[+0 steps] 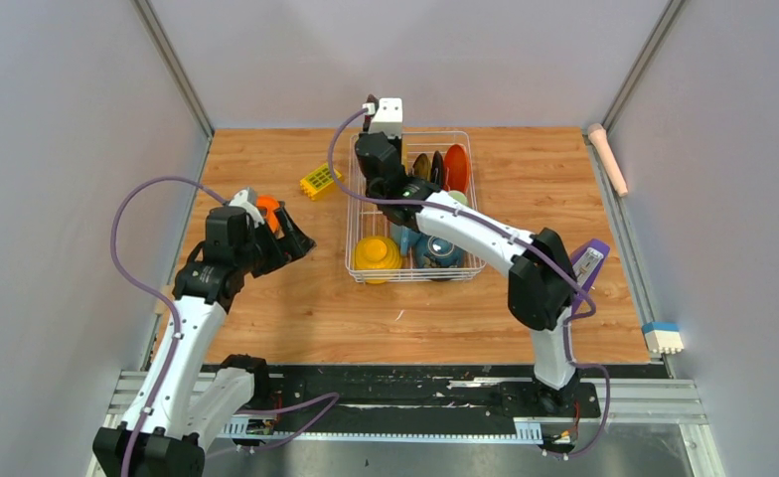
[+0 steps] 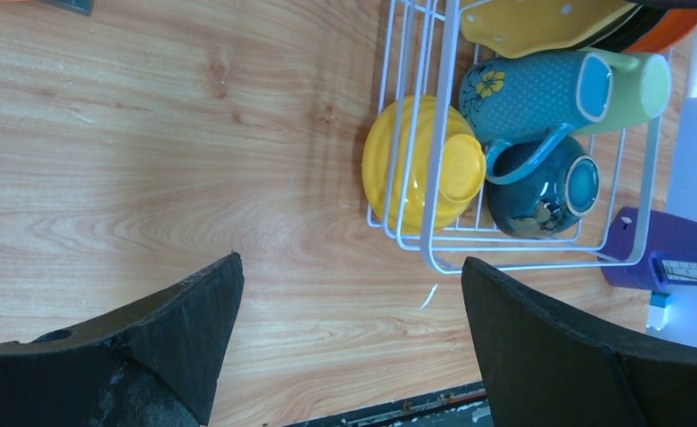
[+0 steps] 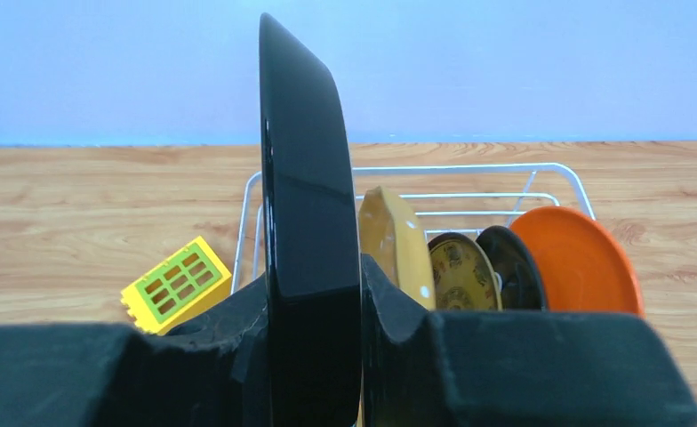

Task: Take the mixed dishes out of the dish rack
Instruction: Pick up the plate from the dish rack.

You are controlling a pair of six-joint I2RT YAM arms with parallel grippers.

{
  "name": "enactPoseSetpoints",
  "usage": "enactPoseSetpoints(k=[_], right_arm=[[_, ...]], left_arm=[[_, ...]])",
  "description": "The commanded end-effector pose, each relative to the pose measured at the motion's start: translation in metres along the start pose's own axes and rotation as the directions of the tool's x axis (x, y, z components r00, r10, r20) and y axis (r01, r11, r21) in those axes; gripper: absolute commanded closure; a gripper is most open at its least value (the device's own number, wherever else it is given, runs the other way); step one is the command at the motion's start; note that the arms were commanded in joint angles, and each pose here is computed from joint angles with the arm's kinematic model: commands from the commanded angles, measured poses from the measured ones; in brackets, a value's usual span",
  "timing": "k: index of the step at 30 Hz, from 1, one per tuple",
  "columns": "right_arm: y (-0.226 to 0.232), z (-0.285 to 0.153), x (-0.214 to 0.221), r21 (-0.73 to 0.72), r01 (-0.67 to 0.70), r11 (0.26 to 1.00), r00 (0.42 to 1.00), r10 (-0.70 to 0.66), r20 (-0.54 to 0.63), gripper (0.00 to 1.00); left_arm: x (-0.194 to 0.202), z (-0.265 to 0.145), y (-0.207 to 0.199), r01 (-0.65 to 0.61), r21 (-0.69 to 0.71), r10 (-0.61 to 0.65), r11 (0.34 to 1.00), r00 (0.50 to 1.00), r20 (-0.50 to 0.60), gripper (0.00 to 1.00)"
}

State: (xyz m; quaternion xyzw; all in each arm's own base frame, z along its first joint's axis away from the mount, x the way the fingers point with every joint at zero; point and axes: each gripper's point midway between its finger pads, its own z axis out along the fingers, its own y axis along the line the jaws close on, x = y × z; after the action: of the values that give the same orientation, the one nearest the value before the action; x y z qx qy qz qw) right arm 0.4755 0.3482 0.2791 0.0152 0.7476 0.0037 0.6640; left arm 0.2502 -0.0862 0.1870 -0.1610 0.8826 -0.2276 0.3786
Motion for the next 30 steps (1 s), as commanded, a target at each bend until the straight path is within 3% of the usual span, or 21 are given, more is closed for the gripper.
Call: enactPoseSetpoints(k=[1, 5, 8, 13, 17, 20, 25, 30], right_arm=[[-0.017, -0.045, -0.111, -0.108, -0.273, 0.956, 0.944, 0.288, 0.161, 1.0], [-0.021, -0.088, -0.124, -0.275, -0.381, 0.883, 0.912, 0.407, 0.045, 1.0], [-0.025, -0.123, -0.104, -0.375, -0.489, 0.788, 0.867, 0.485, -0.111, 1.0], [-0.048, -0.175, -0.071, -0.406, -0.684, 0.606, 0.727, 0.608, -0.319, 1.0], [-0.06, -0.218, -0.058, -0.438, -0.801, 0.407, 0.588, 0.671, -0.452, 1.0], [-0.065, -0.243, -0.056, -0.454, -0.848, 0.272, 0.501, 0.688, -0.524, 1.0], [-0.061, -0.267, -0.05, -0.443, -0.884, 0.147, 0.424, 0.648, -0.632, 1.0], [-0.058, -0.276, -0.05, -0.413, -0.908, 0.061, 0.356, 0.632, -0.689, 1.0]], left_arm=[[-0.021, -0.009, -0.029, -0.001, 0.106, -0.003, 0.994, 0.999, 0.042, 0.0], [-0.018, -0.018, -0.053, -0.032, 0.24, 0.025, 0.97, 0.999, 0.029, 0.0], [-0.012, -0.026, -0.071, -0.024, 0.357, 0.019, 0.934, 1.0, 0.017, 0.0], [0.002, -0.05, -0.109, -0.022, 0.607, 0.03, 0.795, 1.0, -0.003, 0.0], [0.011, -0.061, -0.124, 0.044, 0.712, -0.007, 0.701, 0.999, -0.054, 0.0], [0.017, -0.062, -0.129, 0.045, 0.727, 0.004, 0.686, 0.998, -0.066, 0.0], [0.033, -0.064, -0.147, 0.05, 0.753, 0.041, 0.656, 0.994, -0.102, 0.04], [0.039, -0.049, -0.136, 0.058, 0.682, 0.034, 0.729, 0.992, -0.122, 0.1]])
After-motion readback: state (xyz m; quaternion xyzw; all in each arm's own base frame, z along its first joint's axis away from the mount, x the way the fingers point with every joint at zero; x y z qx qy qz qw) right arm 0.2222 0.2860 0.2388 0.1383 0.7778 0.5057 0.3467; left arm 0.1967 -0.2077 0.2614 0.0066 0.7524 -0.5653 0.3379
